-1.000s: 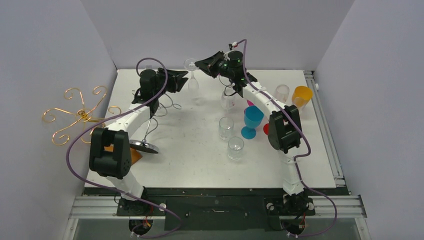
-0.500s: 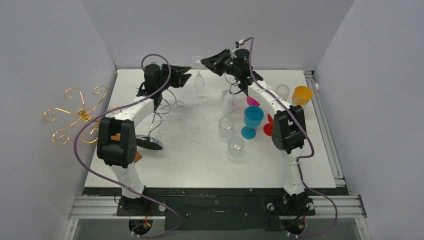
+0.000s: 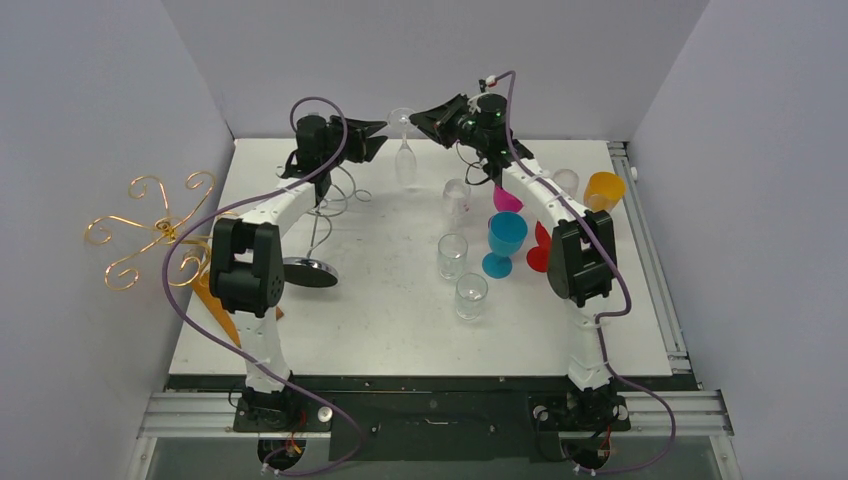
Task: Take the wine glass off the wine glass rack
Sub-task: Pick up the wine glass from the wine rack.
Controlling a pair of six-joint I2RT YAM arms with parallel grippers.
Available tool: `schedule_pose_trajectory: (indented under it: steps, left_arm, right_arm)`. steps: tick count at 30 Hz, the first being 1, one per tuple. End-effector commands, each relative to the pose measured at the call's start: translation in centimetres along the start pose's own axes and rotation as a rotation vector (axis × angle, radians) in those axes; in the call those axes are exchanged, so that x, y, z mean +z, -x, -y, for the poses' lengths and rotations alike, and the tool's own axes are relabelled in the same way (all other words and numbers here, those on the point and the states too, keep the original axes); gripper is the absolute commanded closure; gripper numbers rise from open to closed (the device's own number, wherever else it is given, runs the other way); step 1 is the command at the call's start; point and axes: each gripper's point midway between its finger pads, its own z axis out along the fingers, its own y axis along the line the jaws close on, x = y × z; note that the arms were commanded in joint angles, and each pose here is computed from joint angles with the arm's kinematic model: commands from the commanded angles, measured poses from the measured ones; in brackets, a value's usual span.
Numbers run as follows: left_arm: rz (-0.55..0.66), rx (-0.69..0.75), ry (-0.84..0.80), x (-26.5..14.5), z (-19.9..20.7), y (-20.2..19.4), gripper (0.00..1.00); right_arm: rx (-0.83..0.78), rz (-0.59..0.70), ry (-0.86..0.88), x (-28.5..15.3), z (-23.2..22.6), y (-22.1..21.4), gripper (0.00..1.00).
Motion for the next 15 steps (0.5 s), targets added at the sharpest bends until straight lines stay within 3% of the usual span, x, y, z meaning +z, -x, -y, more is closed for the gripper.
schedule_pose_trajectory:
  steps: [1, 15]
  left_arm:
    - [0.038, 0.039, -0.035, 0.1, 2.8, 0.7, 0.62]
    - [0.074, 0.029, 0.091, 3.7, -4.2, 2.7, 0.51]
  right_arm:
    - [-0.082, 0.037, 0.144, -2.4, -6.8, 1.5, 1.0]
    - [-0.104, 0.049, 0.139, -3.2, -6.5, 2.6, 1.0]
